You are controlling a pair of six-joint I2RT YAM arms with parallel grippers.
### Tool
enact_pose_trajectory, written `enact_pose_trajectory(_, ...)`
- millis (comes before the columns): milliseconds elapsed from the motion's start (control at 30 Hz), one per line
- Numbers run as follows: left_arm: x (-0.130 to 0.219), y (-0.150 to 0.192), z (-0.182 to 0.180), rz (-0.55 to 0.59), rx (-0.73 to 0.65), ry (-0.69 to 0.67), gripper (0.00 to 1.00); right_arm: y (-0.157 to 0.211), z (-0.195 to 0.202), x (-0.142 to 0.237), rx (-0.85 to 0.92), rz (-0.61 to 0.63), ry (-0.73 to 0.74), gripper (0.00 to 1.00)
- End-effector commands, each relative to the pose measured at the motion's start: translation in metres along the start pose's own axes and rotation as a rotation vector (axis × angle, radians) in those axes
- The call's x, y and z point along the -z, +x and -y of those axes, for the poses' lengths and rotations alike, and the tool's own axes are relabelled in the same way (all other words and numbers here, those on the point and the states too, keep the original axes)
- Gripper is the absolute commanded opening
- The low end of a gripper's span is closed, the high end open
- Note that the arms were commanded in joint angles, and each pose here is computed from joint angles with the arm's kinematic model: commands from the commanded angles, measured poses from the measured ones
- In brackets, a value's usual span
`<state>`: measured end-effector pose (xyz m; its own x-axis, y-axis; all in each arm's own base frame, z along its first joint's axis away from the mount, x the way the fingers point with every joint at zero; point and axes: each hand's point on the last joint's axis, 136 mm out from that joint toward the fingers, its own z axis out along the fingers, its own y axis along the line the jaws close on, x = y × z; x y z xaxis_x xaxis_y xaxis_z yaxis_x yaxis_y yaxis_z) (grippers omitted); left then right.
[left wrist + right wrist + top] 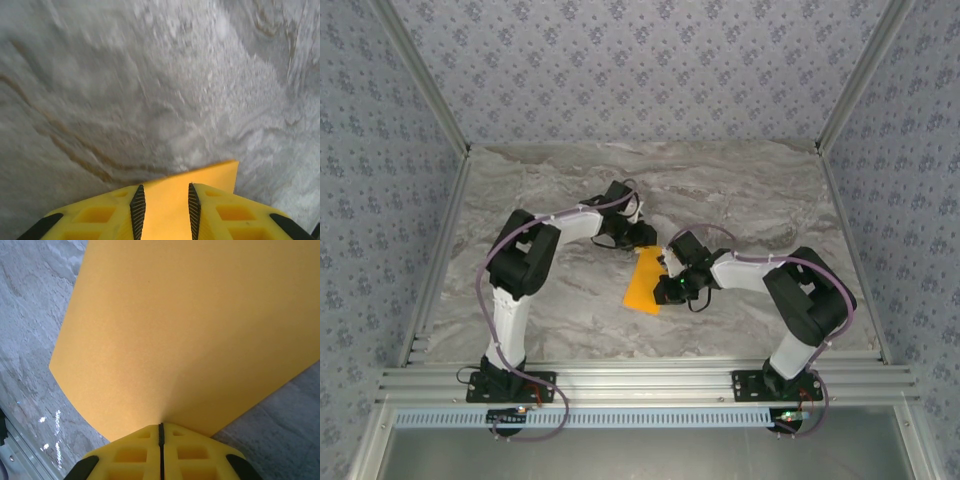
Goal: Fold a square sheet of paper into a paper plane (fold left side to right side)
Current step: First fold the square sheet of paper in half at the center of the table, then fold the triangle a second time at the center of the table.
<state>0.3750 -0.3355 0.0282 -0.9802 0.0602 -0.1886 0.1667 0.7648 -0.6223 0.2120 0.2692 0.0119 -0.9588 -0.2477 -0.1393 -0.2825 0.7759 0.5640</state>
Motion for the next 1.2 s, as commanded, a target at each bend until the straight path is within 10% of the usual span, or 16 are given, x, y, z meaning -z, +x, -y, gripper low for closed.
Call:
enact_pose_trajectory(0, 0.003, -0.041, -0.04, 0.125, -0.006, -0.118, 0.32, 0.069, 0.069, -0.005, -0.107, -0.208, 0.252, 0.09)
enact_pose_trajectory(600, 0.097, -0.026, -0.008, 0.264, -0.028, -0.01, 0.36, 0.025, 0.044, 0.031, 0.023, -0.075, 0.133, 0.16)
enact_pose_trajectory(933, 0.05, 0.044, 0.036, 0.133, -0.029, 0.089, 0.35, -0.034, 0.042, 0.082, -0.053, 0.24, 0.036, 0.5)
enact_pose_trajectory(1167, 0.019, 0.049, 0.027, 0.087, -0.009, 0.05, 0.35, -0.041, 0.047, 0.08, -0.175, 0.254, -0.075, 0.55)
